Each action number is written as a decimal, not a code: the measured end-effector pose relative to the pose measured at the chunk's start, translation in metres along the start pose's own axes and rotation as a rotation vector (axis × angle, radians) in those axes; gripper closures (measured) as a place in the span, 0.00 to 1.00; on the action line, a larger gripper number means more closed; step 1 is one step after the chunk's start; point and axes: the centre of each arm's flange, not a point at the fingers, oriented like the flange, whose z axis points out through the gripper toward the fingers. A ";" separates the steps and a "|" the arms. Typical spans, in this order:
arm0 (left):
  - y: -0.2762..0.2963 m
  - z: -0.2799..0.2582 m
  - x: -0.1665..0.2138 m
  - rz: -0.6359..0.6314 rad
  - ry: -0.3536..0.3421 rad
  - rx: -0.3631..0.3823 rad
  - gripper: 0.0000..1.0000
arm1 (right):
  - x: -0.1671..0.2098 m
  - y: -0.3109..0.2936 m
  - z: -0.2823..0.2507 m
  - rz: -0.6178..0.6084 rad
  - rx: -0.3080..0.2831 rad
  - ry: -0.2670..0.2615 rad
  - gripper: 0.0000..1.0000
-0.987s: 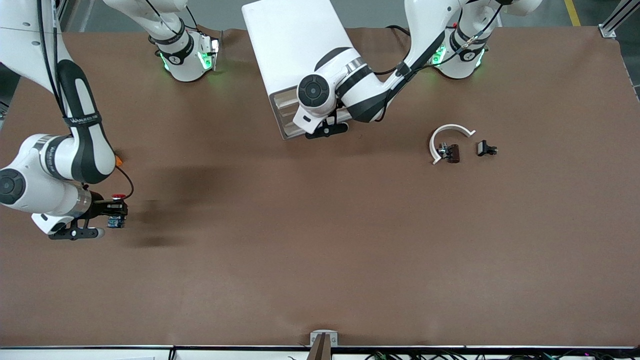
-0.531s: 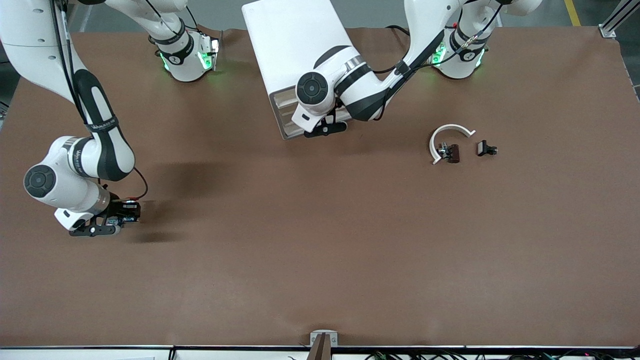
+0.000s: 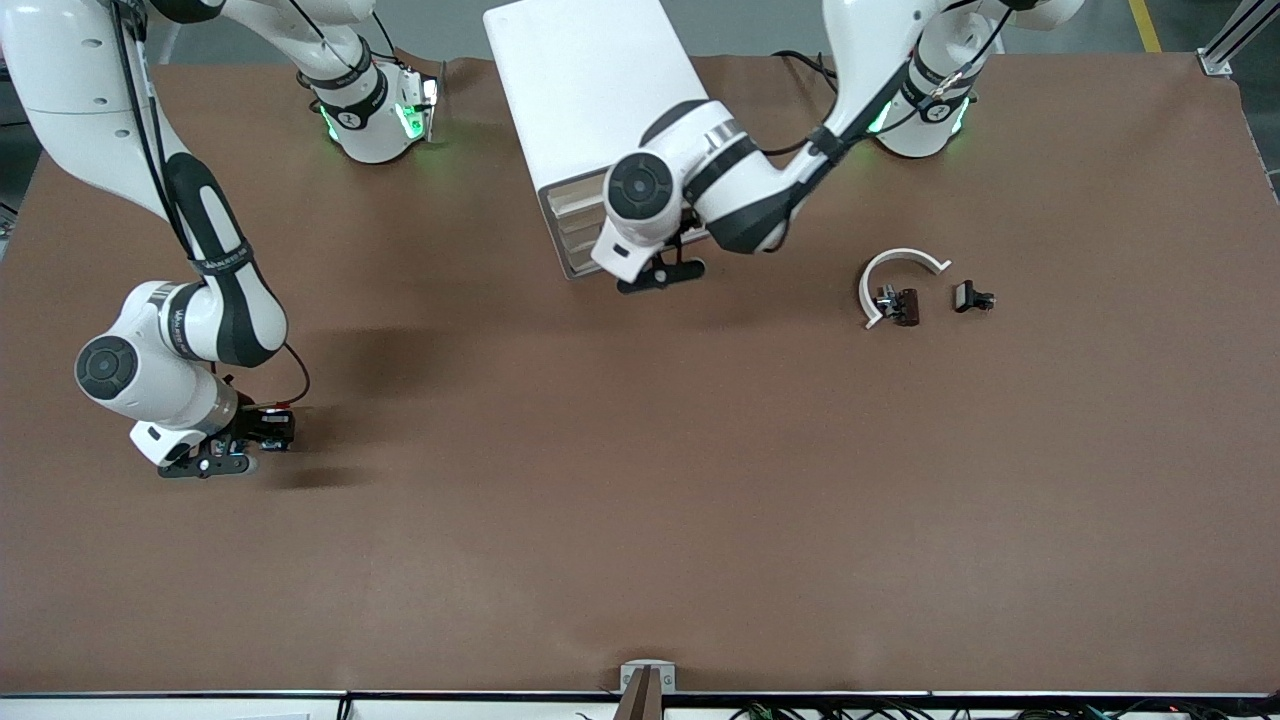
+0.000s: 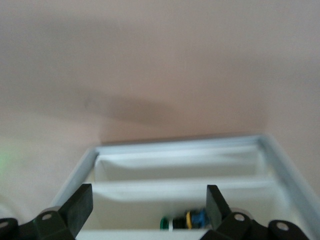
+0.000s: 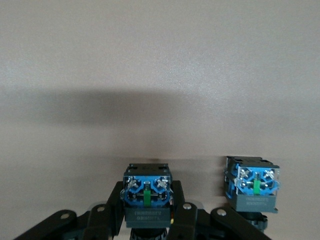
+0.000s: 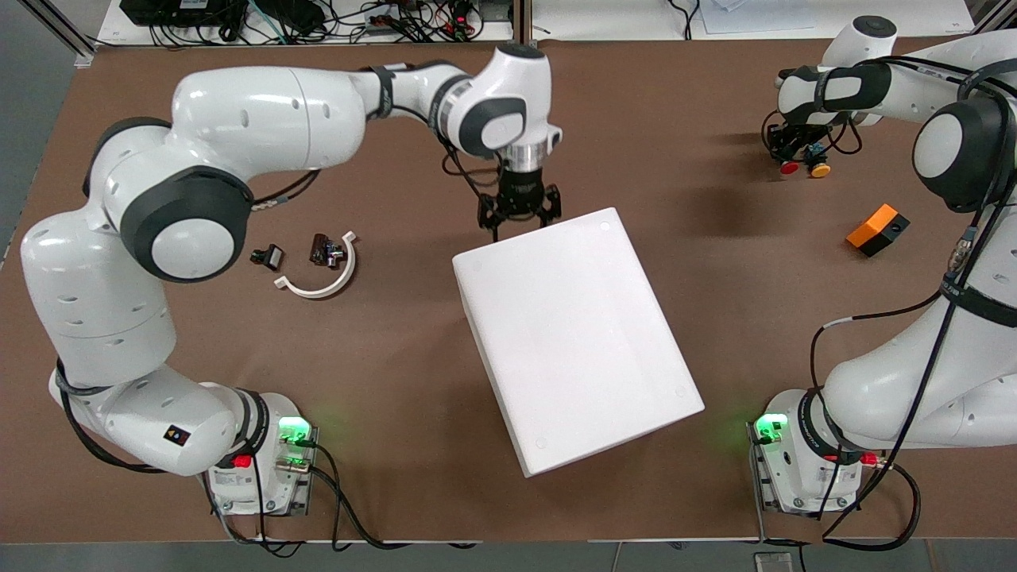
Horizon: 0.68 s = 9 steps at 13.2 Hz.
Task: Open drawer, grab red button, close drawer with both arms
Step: 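Lower the button beside the orange button while the left gripper shuts the drawer, then open the right gripper to release the button while the left gripper withdraws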
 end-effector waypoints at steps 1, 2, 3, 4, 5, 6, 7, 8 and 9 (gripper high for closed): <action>-0.013 -0.022 0.030 -0.036 0.029 -0.031 0.00 | 0.000 0.000 0.004 -0.001 0.000 0.000 0.59; -0.031 -0.043 0.061 -0.074 0.062 -0.054 0.00 | 0.000 0.000 0.007 -0.001 0.000 -0.001 0.59; -0.053 -0.065 0.094 -0.117 0.099 -0.076 0.00 | -0.001 0.000 0.010 -0.001 0.000 -0.004 0.59; -0.078 -0.086 0.125 -0.161 0.135 -0.097 0.00 | -0.001 -0.001 0.012 -0.001 0.000 -0.005 0.59; -0.105 -0.107 0.151 -0.196 0.169 -0.115 0.00 | -0.001 -0.001 0.012 -0.001 0.000 -0.006 0.59; -0.134 -0.129 0.173 -0.221 0.208 -0.129 0.00 | -0.001 0.000 0.012 -0.001 0.000 -0.005 0.59; -0.160 -0.149 0.189 -0.229 0.248 -0.135 0.00 | -0.001 0.000 0.012 -0.001 0.000 -0.005 0.52; -0.186 -0.169 0.200 -0.225 0.292 -0.134 0.00 | -0.001 0.000 0.012 -0.001 -0.001 -0.005 0.41; -0.212 -0.189 0.209 -0.210 0.332 -0.128 0.00 | -0.001 0.000 0.012 -0.001 -0.001 -0.005 0.30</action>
